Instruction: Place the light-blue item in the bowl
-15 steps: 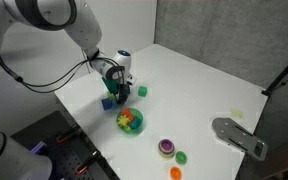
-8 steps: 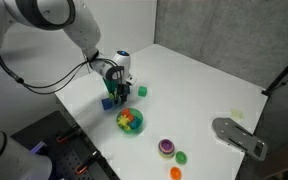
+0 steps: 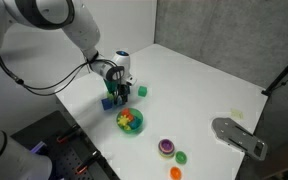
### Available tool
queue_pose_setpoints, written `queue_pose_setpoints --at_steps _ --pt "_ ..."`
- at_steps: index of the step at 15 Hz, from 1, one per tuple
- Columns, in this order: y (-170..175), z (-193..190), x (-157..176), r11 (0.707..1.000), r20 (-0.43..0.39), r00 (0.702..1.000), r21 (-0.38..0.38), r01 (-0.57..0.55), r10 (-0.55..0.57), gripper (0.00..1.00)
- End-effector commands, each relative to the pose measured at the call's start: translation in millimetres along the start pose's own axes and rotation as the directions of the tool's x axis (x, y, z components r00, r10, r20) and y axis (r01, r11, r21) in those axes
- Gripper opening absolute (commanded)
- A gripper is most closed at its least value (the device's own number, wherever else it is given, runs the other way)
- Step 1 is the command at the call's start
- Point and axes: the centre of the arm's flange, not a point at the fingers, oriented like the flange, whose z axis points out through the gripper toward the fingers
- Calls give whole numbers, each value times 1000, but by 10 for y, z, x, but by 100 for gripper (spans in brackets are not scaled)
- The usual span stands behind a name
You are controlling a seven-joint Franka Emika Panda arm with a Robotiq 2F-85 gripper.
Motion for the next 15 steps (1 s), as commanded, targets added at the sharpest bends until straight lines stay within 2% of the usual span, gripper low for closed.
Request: queue_pose_setpoints --at_steps 1,10,12,15 --pt "-26 40 38 1000 -21 1000 -24 -16 15 100" --pt "-119 161 -16 1000 -13 1000 -29 -6 6 100" --pt "-131 171 -32 999 -12 1000 -32 3 -3 73" --pt "-141 169 -42 1000 -10 1000 -30 9 -9 48"
